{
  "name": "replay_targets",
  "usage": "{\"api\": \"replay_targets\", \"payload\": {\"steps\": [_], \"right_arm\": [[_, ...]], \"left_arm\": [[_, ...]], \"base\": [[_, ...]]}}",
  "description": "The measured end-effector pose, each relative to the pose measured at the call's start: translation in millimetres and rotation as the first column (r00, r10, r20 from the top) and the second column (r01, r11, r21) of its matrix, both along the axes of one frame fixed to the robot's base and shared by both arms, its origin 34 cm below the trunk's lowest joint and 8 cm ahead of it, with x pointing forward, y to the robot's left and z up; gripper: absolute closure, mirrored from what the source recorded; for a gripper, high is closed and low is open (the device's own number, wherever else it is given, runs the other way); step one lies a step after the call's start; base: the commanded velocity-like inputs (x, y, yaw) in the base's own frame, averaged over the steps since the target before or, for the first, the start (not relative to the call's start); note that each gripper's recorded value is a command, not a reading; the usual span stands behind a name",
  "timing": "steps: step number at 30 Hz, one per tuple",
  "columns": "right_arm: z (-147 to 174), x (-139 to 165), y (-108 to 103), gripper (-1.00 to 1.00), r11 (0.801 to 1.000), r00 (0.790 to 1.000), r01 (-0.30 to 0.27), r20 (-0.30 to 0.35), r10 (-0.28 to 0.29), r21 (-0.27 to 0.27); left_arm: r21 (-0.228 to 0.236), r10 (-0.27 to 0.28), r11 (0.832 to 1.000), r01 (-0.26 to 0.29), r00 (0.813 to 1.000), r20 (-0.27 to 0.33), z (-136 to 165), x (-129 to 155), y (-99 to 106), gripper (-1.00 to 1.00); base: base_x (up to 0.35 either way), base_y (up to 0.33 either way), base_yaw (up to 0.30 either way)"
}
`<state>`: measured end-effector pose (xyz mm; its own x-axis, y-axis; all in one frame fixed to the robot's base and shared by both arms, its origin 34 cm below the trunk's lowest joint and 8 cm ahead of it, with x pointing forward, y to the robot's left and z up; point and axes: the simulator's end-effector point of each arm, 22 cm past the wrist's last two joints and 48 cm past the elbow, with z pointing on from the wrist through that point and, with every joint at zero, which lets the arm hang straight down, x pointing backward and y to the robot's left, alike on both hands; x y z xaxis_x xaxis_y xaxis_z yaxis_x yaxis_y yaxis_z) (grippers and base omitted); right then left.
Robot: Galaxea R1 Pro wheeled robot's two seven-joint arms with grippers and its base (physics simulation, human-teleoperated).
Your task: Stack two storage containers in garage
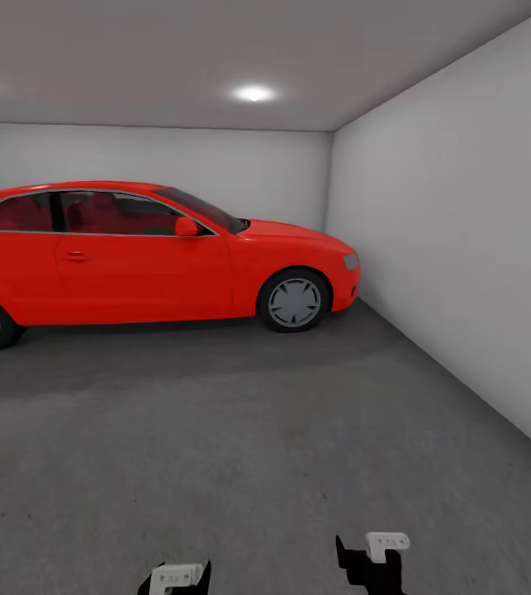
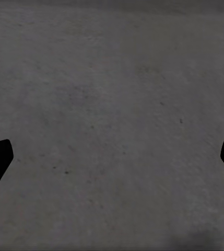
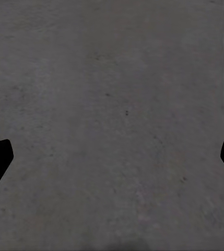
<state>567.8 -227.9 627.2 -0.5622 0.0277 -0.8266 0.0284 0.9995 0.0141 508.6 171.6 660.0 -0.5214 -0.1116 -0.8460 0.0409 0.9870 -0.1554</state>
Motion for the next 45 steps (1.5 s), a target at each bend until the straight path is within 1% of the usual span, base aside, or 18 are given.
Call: {"api": "replay_targets", "payload": {"steps": [6,18,21,25,27,45], "right_arm": [[-0.4,-0.4,-1.6,-1.00,1.000,1.000,0.007,-0.001,-0.007,-0.005],[0.6,0.4,0.3,-1.00,1.000,1.000,0.000,0.003,0.000,-0.009],[1.6,0.8,9.9,-1.00,1.000,1.000,-0.027,0.005,0.027,-0.011],[3.2,0.4,31.3,-1.00,0.996,0.996,-0.088,0.011,0.088,-0.017],[3.6,0.2,36.0,-1.00,0.995,0.995,-0.101,0.012,0.101,-0.019],[3.6,-0.2,38.6,-1.00,0.994,0.994,-0.107,0.012,0.107,-0.016]], "left_arm": [[0.002,-0.001,1.000,0.001,1.000,-0.007,-3.0,-2.0,0.8,-1.00],[0.004,0.002,1.000,-0.002,1.000,-0.005,-3.5,-2.2,2.4,-1.00],[0.005,0.003,1.000,-0.003,1.000,-0.004,-3.1,-2.0,2.8,-1.00],[0.005,0.004,1.000,-0.004,1.000,-0.003,-2.8,-1.7,3.4,-1.00],[0.005,0.005,1.000,-0.005,1.000,-0.003,-2.8,-1.6,3.9,-1.00],[0.007,0.005,1.000,-0.005,1.000,-0.005,-3.8,-2.2,4.9,-1.00]], "base": [[0.000,0.000,0.084],[0.000,0.000,0.274],[0.000,0.000,0.299],[0.000,0.000,0.300],[0.000,0.000,0.300],[0.000,0.000,0.300]]}}
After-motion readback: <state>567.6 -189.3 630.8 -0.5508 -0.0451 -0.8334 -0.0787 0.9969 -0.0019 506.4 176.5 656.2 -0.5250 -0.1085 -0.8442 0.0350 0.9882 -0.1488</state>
